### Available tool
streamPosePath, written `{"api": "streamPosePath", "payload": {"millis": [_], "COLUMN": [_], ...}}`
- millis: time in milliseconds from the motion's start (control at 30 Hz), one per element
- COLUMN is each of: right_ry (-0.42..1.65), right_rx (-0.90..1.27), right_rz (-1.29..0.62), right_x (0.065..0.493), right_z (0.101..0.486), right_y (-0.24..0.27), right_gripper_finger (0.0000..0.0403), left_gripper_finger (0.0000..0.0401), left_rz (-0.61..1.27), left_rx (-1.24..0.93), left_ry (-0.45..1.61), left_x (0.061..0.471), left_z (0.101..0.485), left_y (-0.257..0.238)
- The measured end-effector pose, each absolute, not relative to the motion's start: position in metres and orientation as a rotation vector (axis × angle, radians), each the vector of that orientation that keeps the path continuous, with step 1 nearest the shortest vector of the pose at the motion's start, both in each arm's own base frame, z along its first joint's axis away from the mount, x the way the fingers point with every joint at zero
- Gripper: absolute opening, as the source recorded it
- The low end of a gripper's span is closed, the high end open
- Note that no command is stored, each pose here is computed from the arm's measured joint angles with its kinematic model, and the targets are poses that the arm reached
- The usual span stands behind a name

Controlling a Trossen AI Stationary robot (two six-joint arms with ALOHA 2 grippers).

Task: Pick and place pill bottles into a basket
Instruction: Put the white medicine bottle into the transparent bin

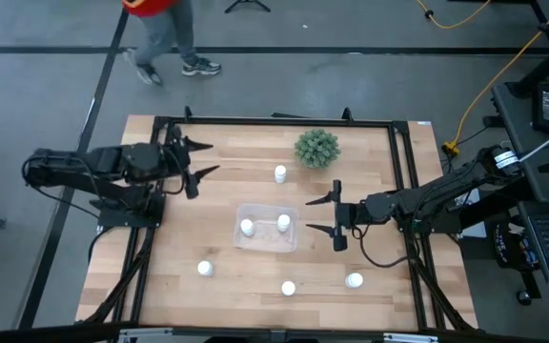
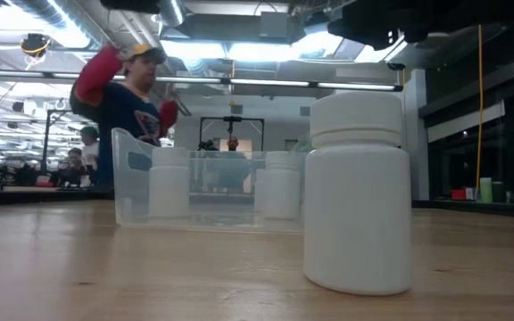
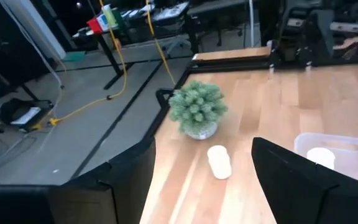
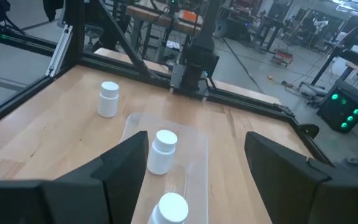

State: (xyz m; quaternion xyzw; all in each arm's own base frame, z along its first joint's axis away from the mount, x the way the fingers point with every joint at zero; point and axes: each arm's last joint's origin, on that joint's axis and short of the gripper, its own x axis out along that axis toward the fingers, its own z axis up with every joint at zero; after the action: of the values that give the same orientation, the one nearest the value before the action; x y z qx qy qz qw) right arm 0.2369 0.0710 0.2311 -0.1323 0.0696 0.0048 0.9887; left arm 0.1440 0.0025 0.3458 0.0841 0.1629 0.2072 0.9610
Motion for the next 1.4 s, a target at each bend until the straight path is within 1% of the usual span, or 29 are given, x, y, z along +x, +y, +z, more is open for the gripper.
{"api": "streamPosePath", "payload": {"millis": [233,400,567,700,800,1067,1400], "right_ry": [0.209,0.317,0.408,0.417,0.446,0.430,0.419], "right_rx": [-0.285,-0.274,-0.264,-0.243,-0.257,-0.279,-0.394], "right_rz": [0.012,-0.016,-0.030,-0.019,-0.015,-0.075,-0.121], "right_x": [0.243,0.250,0.254,0.257,0.257,0.260,0.263], "right_z": [0.243,0.257,0.271,0.282,0.282,0.285,0.288], "right_y": [0.072,0.065,0.054,0.048,0.044,0.025,0.006], "right_gripper_finger": [0.0271,0.0271,0.0271,0.0271,0.0271,0.0271,0.0271], "left_gripper_finger": [0.0261,0.0261,0.0261,0.0261,0.0261,0.0261,0.0261], "left_rz": [0.380,0.356,0.275,0.310,0.343,0.335,0.325], "left_rx": [0.154,0.113,0.117,0.135,0.141,0.194,0.261], "left_ry": [0.337,0.284,0.277,0.277,0.278,0.294,0.304], "left_x": [0.153,0.158,0.158,0.158,0.157,0.157,0.157], "left_z": [0.308,0.297,0.297,0.297,0.297,0.296,0.296], "left_y": [-0.006,-0.011,-0.018,-0.019,-0.018,-0.018,-0.018]}}
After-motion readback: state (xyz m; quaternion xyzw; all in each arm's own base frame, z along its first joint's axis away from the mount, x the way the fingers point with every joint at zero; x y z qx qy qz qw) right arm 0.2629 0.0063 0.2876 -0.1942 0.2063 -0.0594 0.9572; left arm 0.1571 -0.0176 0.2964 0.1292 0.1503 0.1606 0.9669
